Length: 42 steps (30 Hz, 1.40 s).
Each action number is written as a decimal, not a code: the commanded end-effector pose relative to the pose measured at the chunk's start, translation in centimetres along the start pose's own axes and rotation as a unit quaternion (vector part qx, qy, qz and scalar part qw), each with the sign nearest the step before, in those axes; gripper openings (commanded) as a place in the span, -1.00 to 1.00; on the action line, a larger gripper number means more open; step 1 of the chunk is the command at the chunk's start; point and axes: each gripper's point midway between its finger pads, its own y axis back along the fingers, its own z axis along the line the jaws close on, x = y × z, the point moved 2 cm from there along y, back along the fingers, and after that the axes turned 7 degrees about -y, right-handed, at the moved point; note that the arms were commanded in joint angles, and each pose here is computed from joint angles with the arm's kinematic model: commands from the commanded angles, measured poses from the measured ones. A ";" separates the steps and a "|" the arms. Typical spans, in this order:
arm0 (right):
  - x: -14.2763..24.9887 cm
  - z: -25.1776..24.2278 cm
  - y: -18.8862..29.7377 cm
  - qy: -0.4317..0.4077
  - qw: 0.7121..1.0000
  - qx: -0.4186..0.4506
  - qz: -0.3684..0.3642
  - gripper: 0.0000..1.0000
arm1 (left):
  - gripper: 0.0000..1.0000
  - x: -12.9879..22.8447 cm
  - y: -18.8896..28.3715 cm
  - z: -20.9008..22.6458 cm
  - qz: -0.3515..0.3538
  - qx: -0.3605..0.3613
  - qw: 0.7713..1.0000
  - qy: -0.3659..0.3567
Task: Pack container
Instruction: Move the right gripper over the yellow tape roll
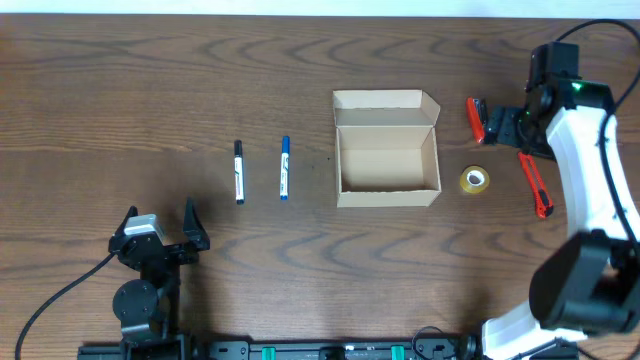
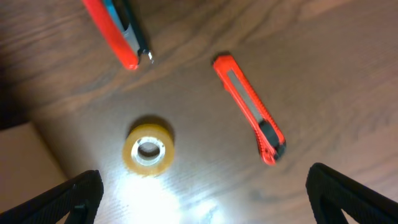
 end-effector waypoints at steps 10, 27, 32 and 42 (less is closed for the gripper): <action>-1.9 1.7 -3.6 0.019 0.999 -0.026 -0.005 0.99 | 0.91 1.5 -0.1 -0.1 0.023 0.004 1.000 -0.001; 4.6 0.3 -6.8 0.035 0.991 -0.047 0.120 0.99 | 0.91 1.5 -0.1 -0.1 0.023 0.004 1.000 -0.001; 5.3 -1.8 -7.8 0.001 0.990 -0.037 0.138 0.98 | 0.90 1.5 -0.1 -0.1 0.023 0.004 1.000 -0.001; 5.3 -2.5 -8.1 -0.019 0.987 -0.062 0.145 0.99 | 0.90 1.5 -0.1 -0.1 0.023 0.004 1.000 -0.001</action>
